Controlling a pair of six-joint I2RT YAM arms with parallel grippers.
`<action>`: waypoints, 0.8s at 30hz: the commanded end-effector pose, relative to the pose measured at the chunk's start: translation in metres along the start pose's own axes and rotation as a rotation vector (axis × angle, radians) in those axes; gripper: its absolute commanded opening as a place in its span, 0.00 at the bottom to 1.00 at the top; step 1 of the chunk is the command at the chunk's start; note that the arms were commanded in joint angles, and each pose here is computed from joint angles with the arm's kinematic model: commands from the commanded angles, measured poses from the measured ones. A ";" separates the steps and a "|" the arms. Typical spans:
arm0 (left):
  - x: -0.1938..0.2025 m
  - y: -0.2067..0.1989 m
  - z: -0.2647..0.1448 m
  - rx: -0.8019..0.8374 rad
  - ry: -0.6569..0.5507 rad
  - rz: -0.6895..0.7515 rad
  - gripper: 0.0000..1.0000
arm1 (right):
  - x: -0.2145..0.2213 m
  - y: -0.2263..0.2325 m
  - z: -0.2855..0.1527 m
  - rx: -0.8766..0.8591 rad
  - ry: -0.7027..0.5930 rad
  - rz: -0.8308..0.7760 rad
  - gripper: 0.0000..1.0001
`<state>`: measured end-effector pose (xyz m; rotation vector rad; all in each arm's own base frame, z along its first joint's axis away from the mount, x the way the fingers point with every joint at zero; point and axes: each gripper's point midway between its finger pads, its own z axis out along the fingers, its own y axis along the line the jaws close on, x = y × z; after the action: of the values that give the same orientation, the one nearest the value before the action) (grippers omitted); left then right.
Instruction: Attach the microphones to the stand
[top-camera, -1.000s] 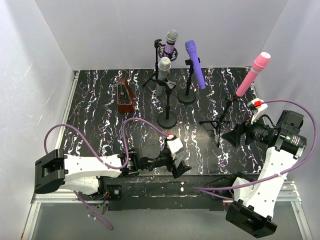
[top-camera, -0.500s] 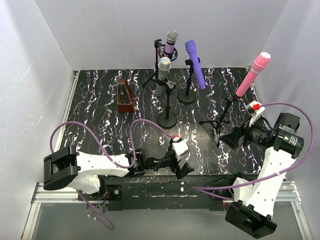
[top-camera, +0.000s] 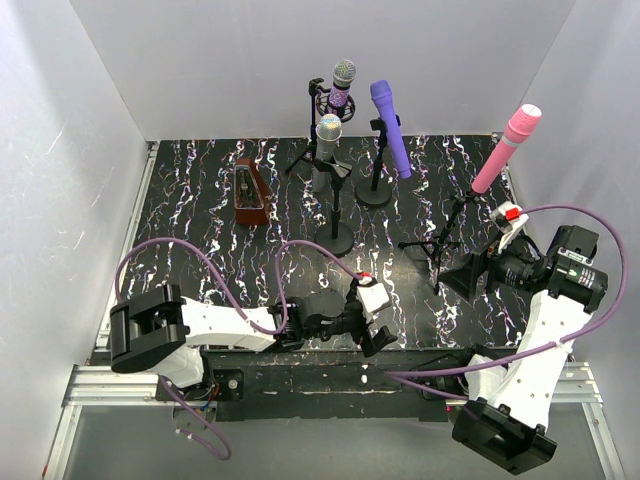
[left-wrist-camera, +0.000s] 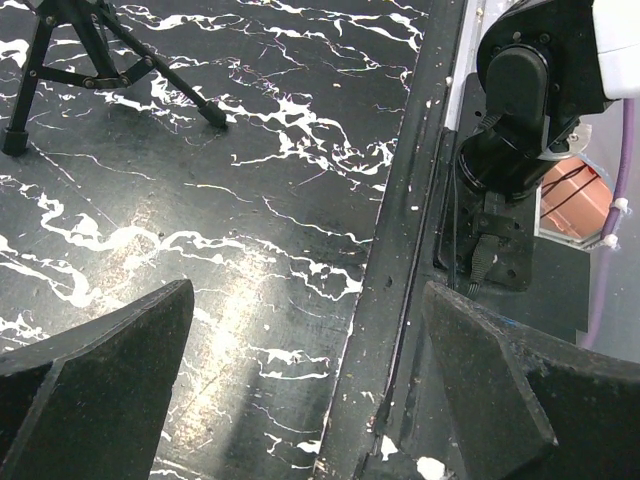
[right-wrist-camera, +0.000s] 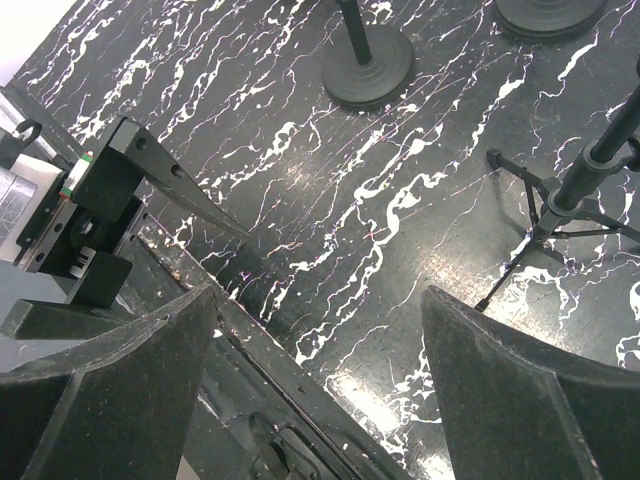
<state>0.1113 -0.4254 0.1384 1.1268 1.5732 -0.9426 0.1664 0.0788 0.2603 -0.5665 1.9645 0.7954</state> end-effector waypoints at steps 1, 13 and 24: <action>-0.025 -0.001 0.008 0.010 -0.066 0.024 0.98 | -0.001 0.004 0.002 -0.034 -0.023 -0.005 0.89; -0.024 -0.001 0.021 0.029 -0.075 0.013 0.98 | -0.001 0.001 0.004 -0.045 -0.029 0.002 0.89; -0.034 0.016 0.031 0.034 -0.105 -0.034 0.98 | -0.002 -0.003 0.005 -0.045 -0.030 0.002 0.89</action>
<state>0.1303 -0.4454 0.1349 1.1058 1.5579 -0.9804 0.1692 0.0795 0.2575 -0.5642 1.9580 0.8325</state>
